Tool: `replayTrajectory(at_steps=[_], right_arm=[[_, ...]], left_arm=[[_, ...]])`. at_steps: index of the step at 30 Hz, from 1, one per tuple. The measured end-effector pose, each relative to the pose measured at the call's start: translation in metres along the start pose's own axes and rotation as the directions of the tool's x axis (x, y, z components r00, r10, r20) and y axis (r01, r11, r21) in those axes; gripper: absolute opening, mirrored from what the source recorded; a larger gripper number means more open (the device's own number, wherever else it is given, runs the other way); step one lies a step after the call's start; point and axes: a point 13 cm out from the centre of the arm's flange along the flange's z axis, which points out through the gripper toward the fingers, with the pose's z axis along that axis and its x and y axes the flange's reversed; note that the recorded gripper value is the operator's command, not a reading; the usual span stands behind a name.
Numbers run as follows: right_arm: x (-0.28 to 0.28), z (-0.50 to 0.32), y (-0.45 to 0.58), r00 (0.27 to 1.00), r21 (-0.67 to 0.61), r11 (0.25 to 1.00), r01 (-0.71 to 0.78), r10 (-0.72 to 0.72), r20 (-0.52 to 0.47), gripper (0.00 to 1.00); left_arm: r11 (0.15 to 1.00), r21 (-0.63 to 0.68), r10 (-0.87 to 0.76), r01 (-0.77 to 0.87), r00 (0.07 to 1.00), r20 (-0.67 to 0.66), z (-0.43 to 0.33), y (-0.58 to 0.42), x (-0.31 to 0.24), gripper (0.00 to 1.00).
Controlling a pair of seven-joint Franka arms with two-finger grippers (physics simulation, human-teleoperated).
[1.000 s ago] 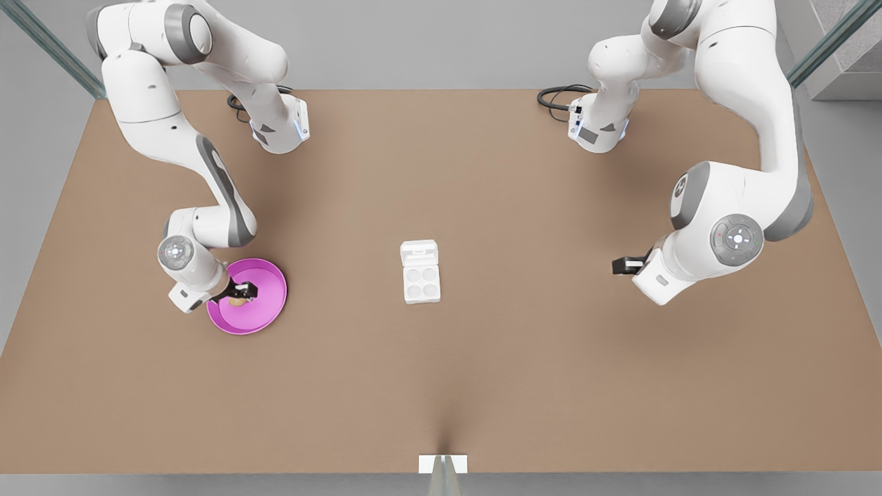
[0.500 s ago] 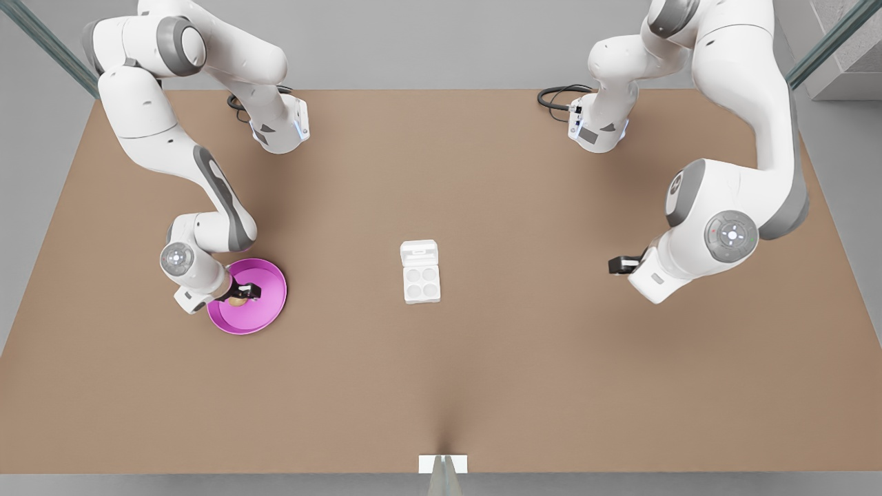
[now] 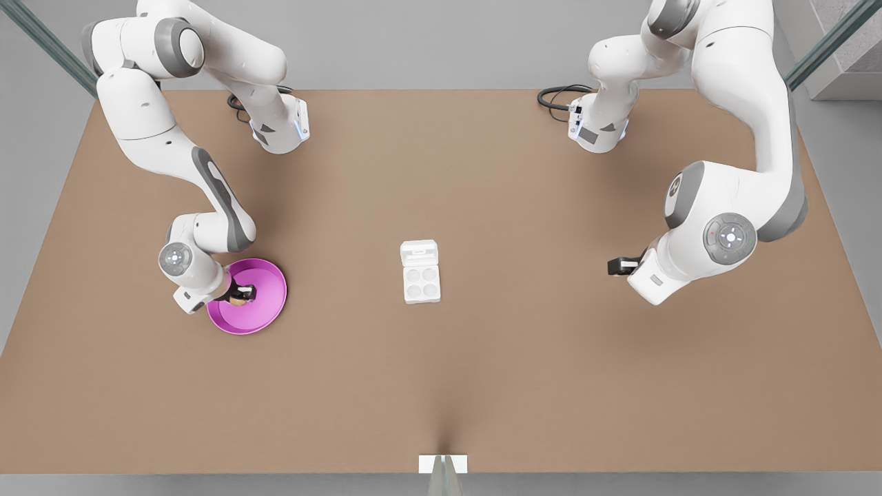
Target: Pack egg into the box and close the box lid
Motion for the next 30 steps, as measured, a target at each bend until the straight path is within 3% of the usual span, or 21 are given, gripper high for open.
replayTrajectory(at_steps=[9, 16, 21, 22, 23, 24, 25, 30], right_arm=[[-0.018, -0.036, 0.024, 0.999, -0.005, 0.999, 0.032, -0.032, 0.036, 0.63], [-0.044, -0.084, 0.160, 0.987, -0.016, 0.988, 0.156, -0.155, 0.043, 0.64], [-0.028, -0.097, 0.252, 0.983, 0.000, 0.983, 0.184, -0.184, 0.008, 0.64], [-0.023, -0.096, 0.268, 0.983, 0.000, 0.983, 0.184, -0.184, -0.002, 0.64], [-0.018, -0.095, 0.282, 0.983, 0.002, 0.983, 0.182, -0.182, -0.009, 0.64], [-0.012, -0.095, 0.296, 0.984, 0.006, 0.984, 0.179, -0.179, -0.016, 0.64], [-0.007, -0.095, 0.313, 0.984, 0.005, 0.984, 0.179, -0.178, -0.020, 0.64], [0.016, -0.095, 0.383, 0.984, -0.015, 0.985, 0.174, -0.174, -0.043, 0.64]], left_arm=[[1.000, 0.000, -0.002, 0.002, 1.000, 0.001, -0.001, 0.001, 0.000, 1.00], [1.000, 0.001, -0.003, 0.003, 1.000, 0.001, 0.000, 0.001, 0.000, 1.00], [1.000, 0.001, 0.001, -0.001, 1.000, 0.002, 0.000, -0.003, 0.000, 0.95], [1.000, 0.001, 0.002, -0.002, 1.000, 0.002, 0.000, -0.003, 0.000, 0.90], [1.000, 0.001, 0.002, -0.002, 1.000, 0.003, 0.000, -0.004, 0.000, 0.74], [1.000, 0.001, 0.003, -0.003, 1.000, 0.003, 0.000, -0.004, 0.000, 0.29], [1.000, 0.002, 0.003, -0.003, 1.000, 0.004, -0.001, -0.005, 0.000, 0.21], [1.000, 0.000, 0.010, -0.010, 1.000, 0.003, -0.007, -0.011, 0.006, 0.21]])
